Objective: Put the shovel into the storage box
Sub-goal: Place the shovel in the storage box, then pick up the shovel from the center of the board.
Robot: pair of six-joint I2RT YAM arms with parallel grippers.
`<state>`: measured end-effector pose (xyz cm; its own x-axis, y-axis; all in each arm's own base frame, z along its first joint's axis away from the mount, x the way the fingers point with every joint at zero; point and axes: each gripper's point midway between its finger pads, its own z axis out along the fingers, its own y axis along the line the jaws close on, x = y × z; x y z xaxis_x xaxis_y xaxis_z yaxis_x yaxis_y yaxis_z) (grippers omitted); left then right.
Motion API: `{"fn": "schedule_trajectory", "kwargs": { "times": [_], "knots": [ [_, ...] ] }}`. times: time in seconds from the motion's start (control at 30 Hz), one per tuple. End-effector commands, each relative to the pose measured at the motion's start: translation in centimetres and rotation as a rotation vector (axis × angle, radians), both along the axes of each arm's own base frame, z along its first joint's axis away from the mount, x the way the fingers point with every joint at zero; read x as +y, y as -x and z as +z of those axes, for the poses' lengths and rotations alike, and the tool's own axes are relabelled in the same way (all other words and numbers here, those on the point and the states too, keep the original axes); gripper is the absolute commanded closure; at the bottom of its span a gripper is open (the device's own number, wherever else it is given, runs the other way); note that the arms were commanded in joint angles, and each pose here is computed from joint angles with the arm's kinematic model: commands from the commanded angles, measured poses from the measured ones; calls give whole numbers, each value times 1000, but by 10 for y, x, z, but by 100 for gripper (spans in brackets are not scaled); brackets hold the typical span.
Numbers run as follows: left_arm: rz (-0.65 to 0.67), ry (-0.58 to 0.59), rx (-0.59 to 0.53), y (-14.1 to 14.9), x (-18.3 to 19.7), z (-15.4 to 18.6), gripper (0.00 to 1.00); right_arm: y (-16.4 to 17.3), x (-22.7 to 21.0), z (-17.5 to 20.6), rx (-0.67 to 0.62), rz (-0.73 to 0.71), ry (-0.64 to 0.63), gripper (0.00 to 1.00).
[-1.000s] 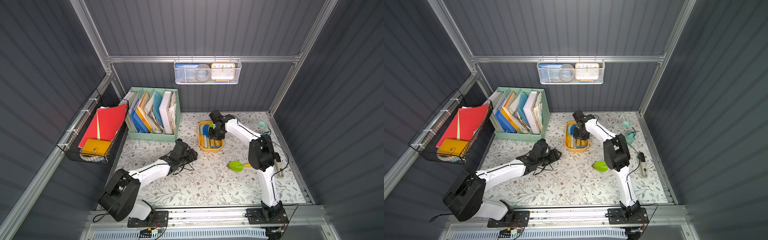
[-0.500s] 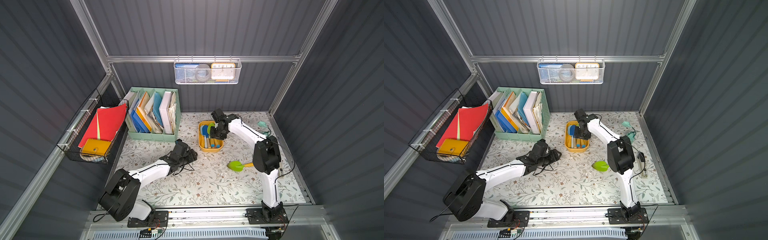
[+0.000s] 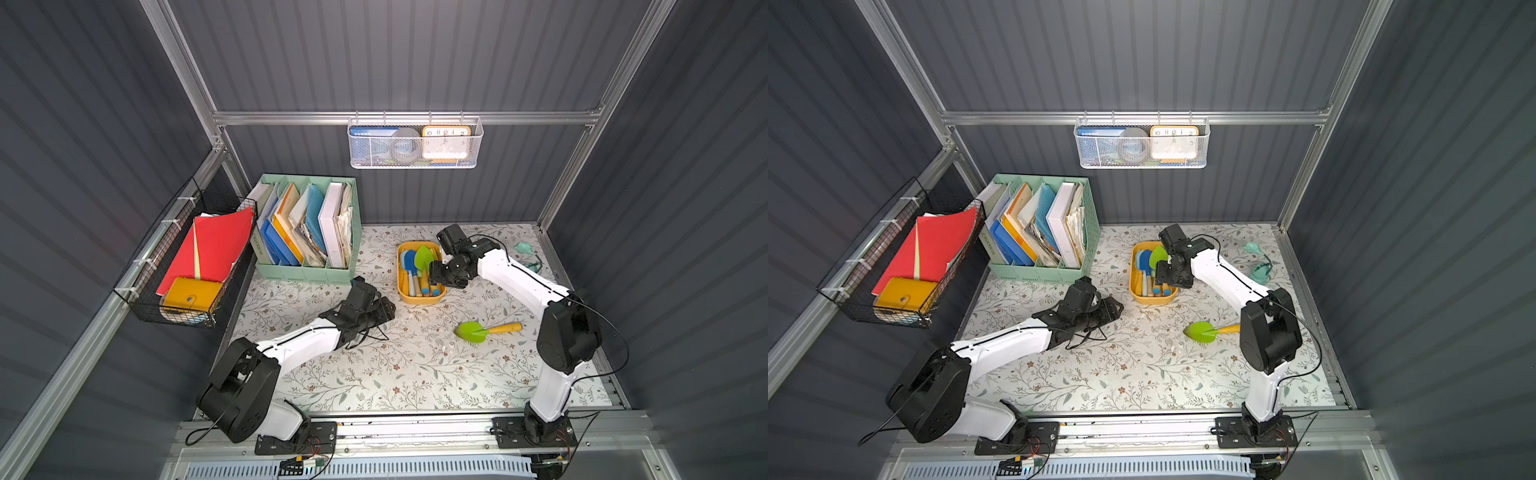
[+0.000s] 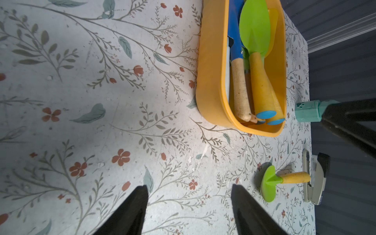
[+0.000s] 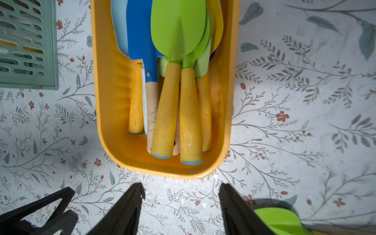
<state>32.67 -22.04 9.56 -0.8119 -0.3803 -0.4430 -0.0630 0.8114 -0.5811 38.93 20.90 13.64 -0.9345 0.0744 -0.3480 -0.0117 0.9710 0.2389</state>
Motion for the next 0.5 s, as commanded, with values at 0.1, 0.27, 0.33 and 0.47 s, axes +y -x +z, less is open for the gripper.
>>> {"fn": "schedule_trajectory", "kwargs": {
  "times": [0.1,0.27,0.33,0.47],
  "knots": [
    [-48,36,-39,1,-11,16,27,17,-27,10,-60,-3,95,1],
    [-65,47,-41,3,-18,15,27,35,-54,6,-65,-19,183,1],
    [-71,52,-39,4,-20,14,27,42,-66,2,-55,-31,209,1],
    [-83,59,-43,4,-25,14,27,52,-100,-9,-39,-108,245,1]
  ]
}}
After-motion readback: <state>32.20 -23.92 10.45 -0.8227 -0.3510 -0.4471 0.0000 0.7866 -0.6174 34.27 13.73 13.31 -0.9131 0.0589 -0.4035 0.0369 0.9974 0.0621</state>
